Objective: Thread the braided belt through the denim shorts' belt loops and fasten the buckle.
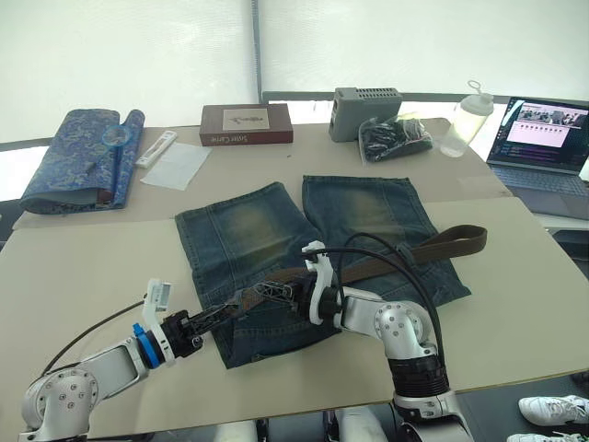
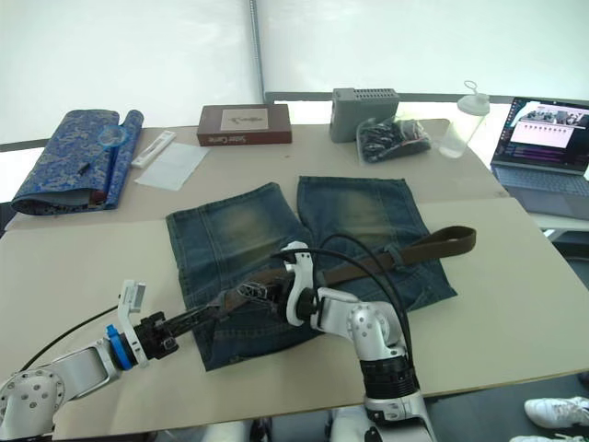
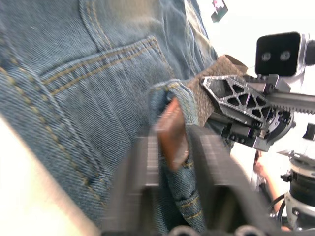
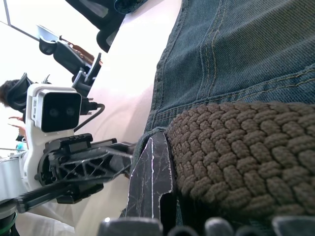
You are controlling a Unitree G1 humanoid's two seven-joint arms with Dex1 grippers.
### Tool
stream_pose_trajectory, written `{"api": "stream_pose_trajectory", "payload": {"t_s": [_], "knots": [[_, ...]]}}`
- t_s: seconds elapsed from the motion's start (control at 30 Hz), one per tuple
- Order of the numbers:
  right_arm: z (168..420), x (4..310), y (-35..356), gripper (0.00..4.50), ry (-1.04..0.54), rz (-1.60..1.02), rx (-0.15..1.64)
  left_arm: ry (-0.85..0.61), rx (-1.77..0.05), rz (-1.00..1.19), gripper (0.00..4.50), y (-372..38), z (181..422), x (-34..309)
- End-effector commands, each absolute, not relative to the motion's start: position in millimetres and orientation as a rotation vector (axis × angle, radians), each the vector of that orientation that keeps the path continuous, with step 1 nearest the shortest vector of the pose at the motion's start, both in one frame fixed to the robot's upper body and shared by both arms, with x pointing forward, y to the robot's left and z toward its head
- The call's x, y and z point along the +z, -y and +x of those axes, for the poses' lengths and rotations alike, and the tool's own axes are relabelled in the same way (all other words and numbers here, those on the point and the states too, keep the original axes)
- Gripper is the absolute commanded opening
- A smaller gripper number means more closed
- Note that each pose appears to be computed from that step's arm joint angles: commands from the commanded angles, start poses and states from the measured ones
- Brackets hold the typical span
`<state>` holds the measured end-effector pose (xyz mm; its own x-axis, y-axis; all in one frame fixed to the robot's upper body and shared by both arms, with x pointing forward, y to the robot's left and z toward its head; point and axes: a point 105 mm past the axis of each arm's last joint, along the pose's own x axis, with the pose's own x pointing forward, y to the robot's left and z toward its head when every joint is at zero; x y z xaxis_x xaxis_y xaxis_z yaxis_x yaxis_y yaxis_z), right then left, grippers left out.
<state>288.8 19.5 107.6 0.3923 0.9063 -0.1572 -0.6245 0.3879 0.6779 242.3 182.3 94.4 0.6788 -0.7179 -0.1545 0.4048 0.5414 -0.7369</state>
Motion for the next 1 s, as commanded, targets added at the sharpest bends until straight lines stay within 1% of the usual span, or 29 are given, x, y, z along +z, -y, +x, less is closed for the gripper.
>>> {"api": "stream_pose_trajectory", "payload": {"t_s": [0.03, 0.27, 0.3, 0.37, 0.4, 0.47, 0.5, 0.57, 0.63, 0.7, 0.77, 0.8, 0.83, 0.9, 1.0], "knots": [[284.0, 106.8, -26.7, 0.0, -0.585, 0.579, 1.074, -0.43, -0.723, -0.731, 0.12, -179.9, 241.7, 109.0], [283.4, 105.9, -27.9, 0.0, -0.588, 0.565, 1.079, -0.426, -0.731, -0.737, 0.12, -174.4, 241.1, 113.5], [283.2, 107.2, -27.8, 0.0, -0.569, 0.536, 1.094, -0.425, -0.731, -0.737, 0.12, -174.0, 240.9, 114.2], [282.7, 109.7, -27.0, 0.81, -0.547, 0.521, 1.11, -0.425, -0.729, -0.737, 0.0, -174.2, 240.6, 115.0], [282.5, 110.9, -25.3, 1.06, -0.535, 0.507, 1.113, -0.424, -0.728, -0.737, 0.0, -174.7, 240.5, 115.7], [280.9, 117.8, -17.2, 1.73, -0.478, 0.454, 1.128, -0.421, -0.726, -0.737, 0.0, -176.0, 240.5, 117.7], [278.4, 122.6, -11.8, 1.73, -0.444, 0.414, 1.147, -0.42, -0.724, -0.736, 0.0, -176.7, 240.7, 118.7], [271.7, 135.1, 12.1, 1.73, -0.332, 0.232, 1.183, -0.412, -0.722, -0.738, 0.0, -178.1, 242.1, 121.7], [264.8, 142.5, 28.4, 1.73, -0.292, 0.149, 1.206, -0.41, -0.722, -0.739, 0.0, -178.5, 242.7, 123.4], [264.1, 147.6, 50.0, 1.16, -0.269, 0.086, 1.179, -0.412, -0.721, -0.735, 0.0, -178.9, 242.8, 124.0], [262.9, 146.0, 70.3, 0.57, -0.278, 0.002, 1.143, -0.412, -0.72, -0.736, 0.0, -179.9, 243.4, 124.9], [268.4, 138.8, 83.5, 0.16, -0.301, -0.07, 1.086, -0.415, -0.72, -0.732, 0.0, -180.3, 243.4, 124.7], [274.0, 132.3, 94.2, 0.04, -0.322, -0.131, 1.036, -0.417, -0.722, -0.73, 0.0, -180.6, 243.5, 124.7], [283.3, 124.4, 105.8, 0.04, -0.339, -0.194, 0.972, -0.421, -0.724, -0.729, 0.0, -181.1, 243.5, 124.5], [302.9, 113.7, 119.2, 0.04, -0.379, -0.21, 0.858, -0.433, -0.729, -0.718, 0.0, -183.7, 242.2, 124.2]]}}
